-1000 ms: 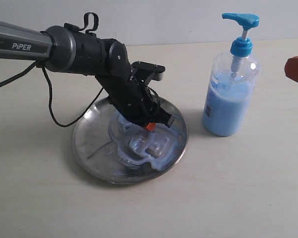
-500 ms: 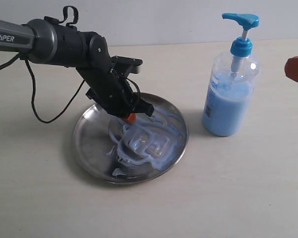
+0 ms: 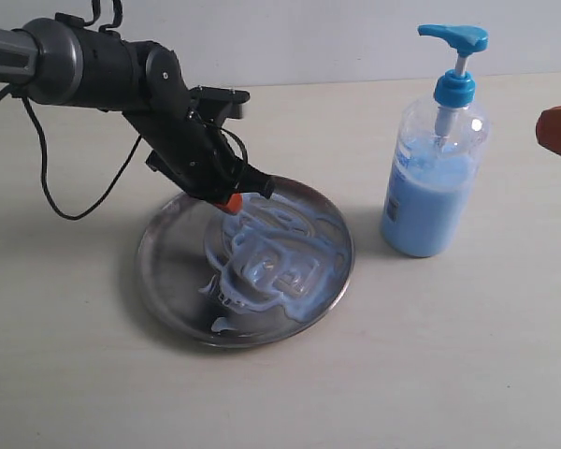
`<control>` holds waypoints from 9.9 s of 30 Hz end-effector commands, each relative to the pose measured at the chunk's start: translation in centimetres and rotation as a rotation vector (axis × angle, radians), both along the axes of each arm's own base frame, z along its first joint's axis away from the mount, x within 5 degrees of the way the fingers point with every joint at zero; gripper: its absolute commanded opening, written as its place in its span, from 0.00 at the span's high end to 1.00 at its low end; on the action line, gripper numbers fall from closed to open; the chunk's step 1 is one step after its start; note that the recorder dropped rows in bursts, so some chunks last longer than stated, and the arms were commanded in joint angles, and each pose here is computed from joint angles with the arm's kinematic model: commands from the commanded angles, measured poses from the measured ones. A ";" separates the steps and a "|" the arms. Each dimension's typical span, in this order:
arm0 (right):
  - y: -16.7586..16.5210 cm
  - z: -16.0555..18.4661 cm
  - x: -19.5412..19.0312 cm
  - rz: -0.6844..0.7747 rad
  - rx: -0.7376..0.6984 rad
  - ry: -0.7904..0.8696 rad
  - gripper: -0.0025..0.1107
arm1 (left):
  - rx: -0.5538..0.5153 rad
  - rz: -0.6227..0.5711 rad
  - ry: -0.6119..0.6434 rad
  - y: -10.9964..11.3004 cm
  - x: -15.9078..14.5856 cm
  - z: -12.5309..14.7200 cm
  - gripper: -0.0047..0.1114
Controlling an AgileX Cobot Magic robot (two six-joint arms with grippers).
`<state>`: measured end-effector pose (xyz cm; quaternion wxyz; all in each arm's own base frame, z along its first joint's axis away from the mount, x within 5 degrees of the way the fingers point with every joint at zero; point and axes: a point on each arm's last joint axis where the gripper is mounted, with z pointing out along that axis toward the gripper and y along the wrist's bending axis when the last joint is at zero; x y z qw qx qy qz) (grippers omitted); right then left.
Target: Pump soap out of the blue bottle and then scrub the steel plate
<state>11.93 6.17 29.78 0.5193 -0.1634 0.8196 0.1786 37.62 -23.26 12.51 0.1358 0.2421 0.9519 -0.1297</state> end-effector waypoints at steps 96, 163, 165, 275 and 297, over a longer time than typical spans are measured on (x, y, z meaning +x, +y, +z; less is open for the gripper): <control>0.0 0.0 -0.1 0.006 -0.003 0.005 0.98 | 0.096 -0.165 0.065 -2.4 0.7 -0.3 0.96; 0.0 0.0 -0.1 0.006 -0.006 0.003 0.98 | 0.070 -0.181 0.294 -2.5 -1.3 -0.2 0.96; 0.0 0.0 -0.1 0.006 -0.006 0.003 0.98 | 0.071 -0.182 0.297 -2.5 -1.4 -0.2 0.96; 0.0 0.0 -0.1 0.010 -0.010 0.010 0.98 | -0.024 -0.062 0.216 -2.0 -0.9 -0.5 0.96; 0.0 0.2 0.0 0.001 -0.001 -0.012 0.98 | -0.006 -0.055 0.153 -2.5 -0.5 -1.9 0.96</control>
